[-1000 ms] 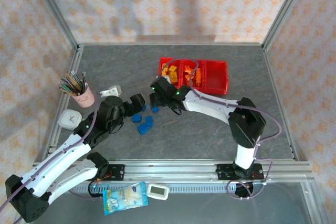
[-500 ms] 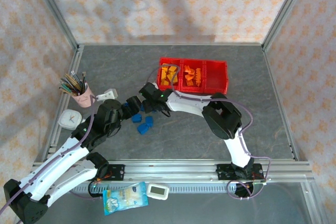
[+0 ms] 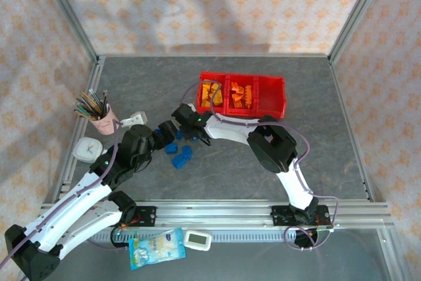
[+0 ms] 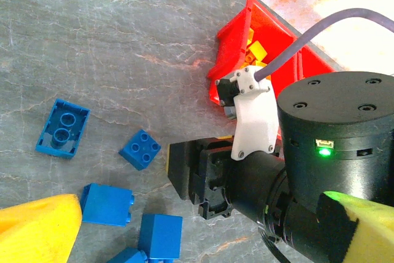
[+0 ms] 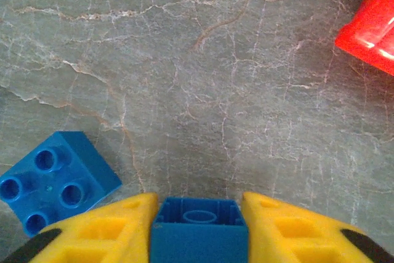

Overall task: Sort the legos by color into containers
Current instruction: Pick up the lego from the center of the table, then place the lego in the container.

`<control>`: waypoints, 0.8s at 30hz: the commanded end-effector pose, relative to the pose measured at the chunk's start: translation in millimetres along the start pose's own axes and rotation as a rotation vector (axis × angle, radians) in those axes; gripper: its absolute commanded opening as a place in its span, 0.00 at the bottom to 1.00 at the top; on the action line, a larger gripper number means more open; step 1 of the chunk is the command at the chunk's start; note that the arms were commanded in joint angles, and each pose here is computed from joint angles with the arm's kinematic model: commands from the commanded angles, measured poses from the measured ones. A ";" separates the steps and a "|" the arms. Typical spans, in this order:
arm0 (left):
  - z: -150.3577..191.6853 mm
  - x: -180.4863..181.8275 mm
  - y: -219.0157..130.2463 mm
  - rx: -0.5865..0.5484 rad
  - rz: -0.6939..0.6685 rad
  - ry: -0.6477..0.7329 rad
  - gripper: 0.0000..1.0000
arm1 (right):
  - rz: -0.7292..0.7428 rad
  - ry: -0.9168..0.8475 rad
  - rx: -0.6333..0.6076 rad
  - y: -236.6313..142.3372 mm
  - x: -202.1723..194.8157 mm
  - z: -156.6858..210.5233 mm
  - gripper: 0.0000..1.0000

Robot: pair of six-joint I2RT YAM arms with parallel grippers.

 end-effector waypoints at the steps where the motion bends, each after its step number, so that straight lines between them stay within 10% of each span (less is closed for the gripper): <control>1: -3.3 4.8 0.0 -0.022 -0.013 -0.007 0.99 | 0.032 0.004 -0.010 -5.2 -7.4 -4.6 0.35; 14: 1.5 -18.5 5.9 0.034 0.055 0.008 0.99 | 0.041 0.162 -0.089 -78.6 -54.3 -18.7 0.31; 24: 14.9 -68.0 29.8 0.147 0.191 0.059 0.99 | 0.197 0.475 -0.121 -134.7 -192.0 5.6 0.32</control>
Point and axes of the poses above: each hand's point on the last joint's axis, 136 mm out from that joint toward the fingers, its own y axis out along the fingers, its own x axis along the line the jaws close on, z = x × y, the point moved 1 cm from there along -y, back along the fingers, and after that the axes turned 9 degrees about -y, right-handed, at the moved point
